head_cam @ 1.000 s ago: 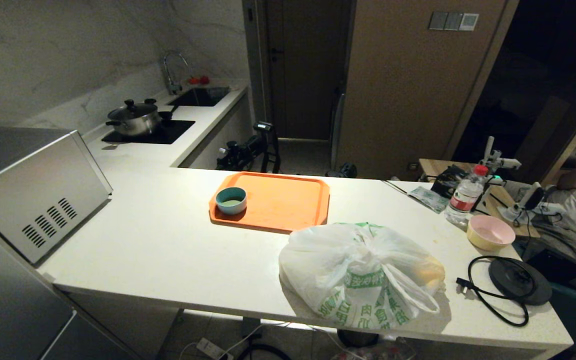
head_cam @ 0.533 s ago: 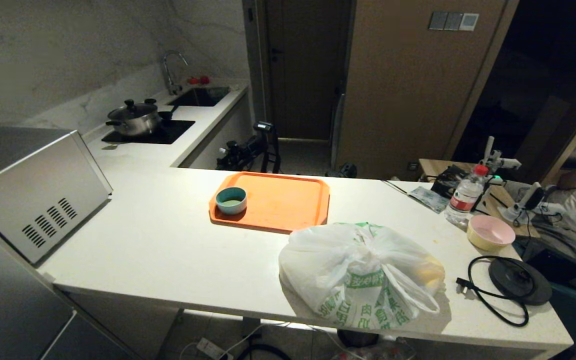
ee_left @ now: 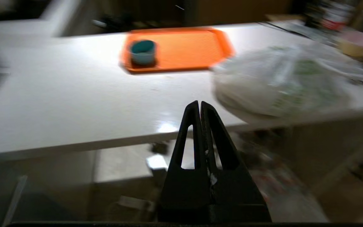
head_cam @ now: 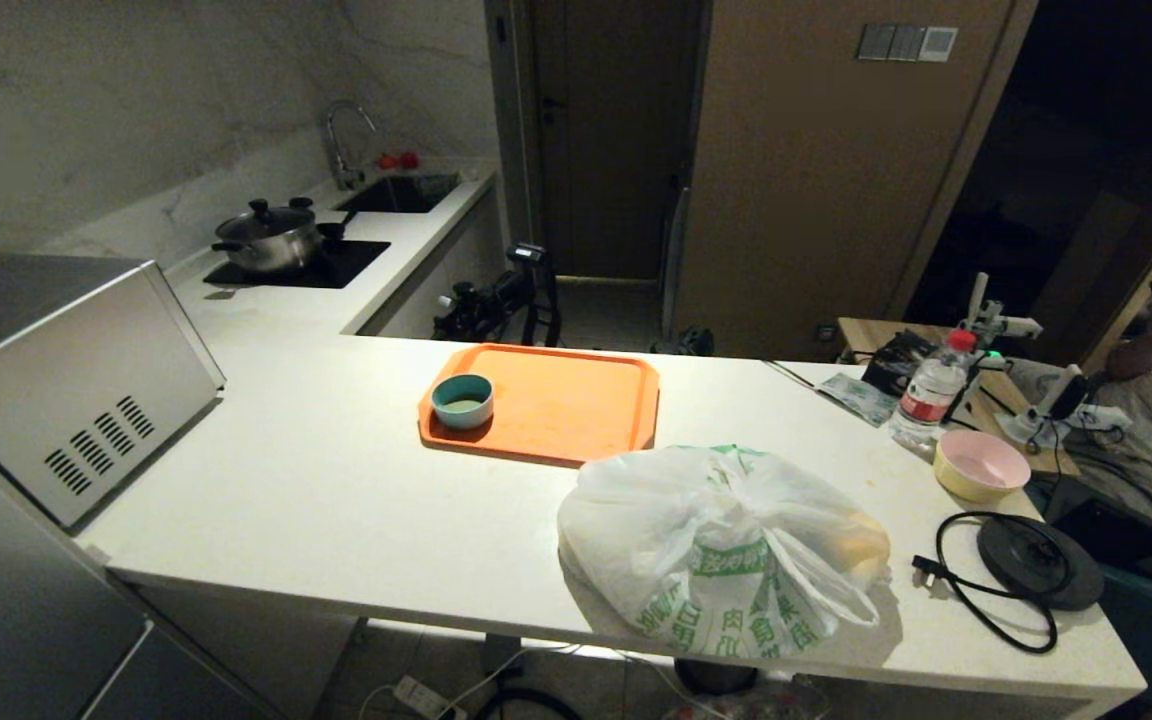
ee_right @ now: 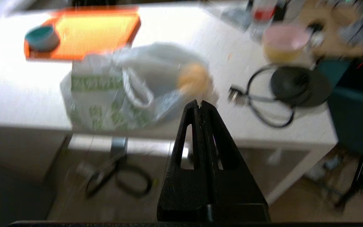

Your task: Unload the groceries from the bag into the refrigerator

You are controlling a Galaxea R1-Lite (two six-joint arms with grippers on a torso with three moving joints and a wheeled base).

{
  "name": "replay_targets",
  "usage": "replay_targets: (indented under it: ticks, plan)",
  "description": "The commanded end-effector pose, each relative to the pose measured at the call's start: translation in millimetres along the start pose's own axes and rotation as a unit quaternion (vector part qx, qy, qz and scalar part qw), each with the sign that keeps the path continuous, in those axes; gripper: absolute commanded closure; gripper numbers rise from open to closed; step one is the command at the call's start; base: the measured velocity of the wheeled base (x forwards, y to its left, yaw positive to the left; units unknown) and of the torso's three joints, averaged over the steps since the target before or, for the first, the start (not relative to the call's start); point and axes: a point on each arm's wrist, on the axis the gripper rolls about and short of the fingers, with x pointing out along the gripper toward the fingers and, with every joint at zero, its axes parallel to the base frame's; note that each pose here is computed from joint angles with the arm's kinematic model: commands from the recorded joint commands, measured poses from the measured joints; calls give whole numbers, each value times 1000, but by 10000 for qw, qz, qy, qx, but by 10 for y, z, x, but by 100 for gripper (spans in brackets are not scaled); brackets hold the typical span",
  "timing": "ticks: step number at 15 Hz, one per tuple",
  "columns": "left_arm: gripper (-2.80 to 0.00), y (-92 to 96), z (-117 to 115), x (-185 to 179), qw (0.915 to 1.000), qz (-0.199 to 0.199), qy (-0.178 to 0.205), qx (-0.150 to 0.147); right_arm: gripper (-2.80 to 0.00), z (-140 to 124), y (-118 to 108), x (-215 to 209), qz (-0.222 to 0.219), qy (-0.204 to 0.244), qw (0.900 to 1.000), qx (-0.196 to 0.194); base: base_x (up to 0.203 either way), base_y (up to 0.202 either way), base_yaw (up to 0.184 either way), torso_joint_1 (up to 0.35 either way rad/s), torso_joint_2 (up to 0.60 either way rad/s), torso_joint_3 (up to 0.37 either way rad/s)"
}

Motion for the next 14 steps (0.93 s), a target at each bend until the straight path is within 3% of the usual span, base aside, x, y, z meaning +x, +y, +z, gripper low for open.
replay_targets:
  ticks: [1,5,8,11,14]
  plan:
    - [0,59,216,326,9953,-502,799,-225,0,116,13,222,-23,727,9974,25,0,0,0,0,0,0]
    - [0,151,456,916,9774,-1370,1510,-558,0,320,47,718,200,1775,9838,128,0,0,0,0,0,0]
    - [0,135,572,1468,9557,-2088,1930,-756,0,351,46,1260,260,2329,9715,363,0,0,0,0,0,0]
    - [0,-147,616,1979,9318,-2749,2264,-699,0,320,35,1860,253,2558,9624,876,0,0,0,0,0,0]
    - [0,-568,605,2332,9262,-2989,2268,-373,0,451,66,2311,612,2405,9546,1647,0,0,0,0,0,0]
